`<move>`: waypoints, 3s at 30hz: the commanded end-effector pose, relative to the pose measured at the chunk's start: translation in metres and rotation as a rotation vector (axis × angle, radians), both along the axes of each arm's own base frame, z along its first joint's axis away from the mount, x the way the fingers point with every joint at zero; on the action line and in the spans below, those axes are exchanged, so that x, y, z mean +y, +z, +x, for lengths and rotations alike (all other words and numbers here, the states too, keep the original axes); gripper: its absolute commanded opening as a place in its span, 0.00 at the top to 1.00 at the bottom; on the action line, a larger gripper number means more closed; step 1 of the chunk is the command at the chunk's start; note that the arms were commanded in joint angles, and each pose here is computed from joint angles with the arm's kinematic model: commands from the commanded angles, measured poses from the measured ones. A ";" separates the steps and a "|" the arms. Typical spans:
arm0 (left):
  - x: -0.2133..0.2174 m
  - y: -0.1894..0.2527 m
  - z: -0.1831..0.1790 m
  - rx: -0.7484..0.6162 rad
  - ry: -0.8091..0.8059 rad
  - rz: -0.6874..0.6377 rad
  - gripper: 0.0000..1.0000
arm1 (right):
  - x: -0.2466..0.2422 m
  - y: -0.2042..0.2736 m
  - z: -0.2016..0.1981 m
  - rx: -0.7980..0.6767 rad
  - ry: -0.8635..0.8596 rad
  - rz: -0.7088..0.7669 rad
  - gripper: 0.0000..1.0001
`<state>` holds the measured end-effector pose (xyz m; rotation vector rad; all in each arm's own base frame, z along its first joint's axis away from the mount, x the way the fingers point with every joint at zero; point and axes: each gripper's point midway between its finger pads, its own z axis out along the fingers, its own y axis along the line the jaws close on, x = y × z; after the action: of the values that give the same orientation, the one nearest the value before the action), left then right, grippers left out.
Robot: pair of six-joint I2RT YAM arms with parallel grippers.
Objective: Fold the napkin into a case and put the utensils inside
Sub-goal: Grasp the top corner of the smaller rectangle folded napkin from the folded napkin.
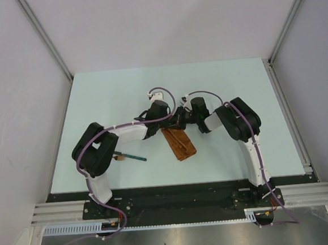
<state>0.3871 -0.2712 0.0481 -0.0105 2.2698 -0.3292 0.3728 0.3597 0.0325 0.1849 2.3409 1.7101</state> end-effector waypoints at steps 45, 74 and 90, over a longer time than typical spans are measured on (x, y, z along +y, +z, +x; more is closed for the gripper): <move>0.016 0.044 0.004 -0.040 -0.030 -0.073 0.67 | -0.050 0.019 0.002 -0.139 0.001 -0.226 0.93; 0.025 0.018 0.020 -0.010 0.005 0.088 0.93 | -0.003 0.016 0.041 -0.130 -0.014 -0.157 0.95; -0.010 0.032 0.013 -0.060 -0.096 0.007 1.00 | 0.027 0.003 0.036 -0.068 0.027 -0.103 0.96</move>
<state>0.3895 -0.2576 0.0494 0.0889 2.3094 -0.2524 0.4083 0.3652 0.0277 0.1446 2.4187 1.5398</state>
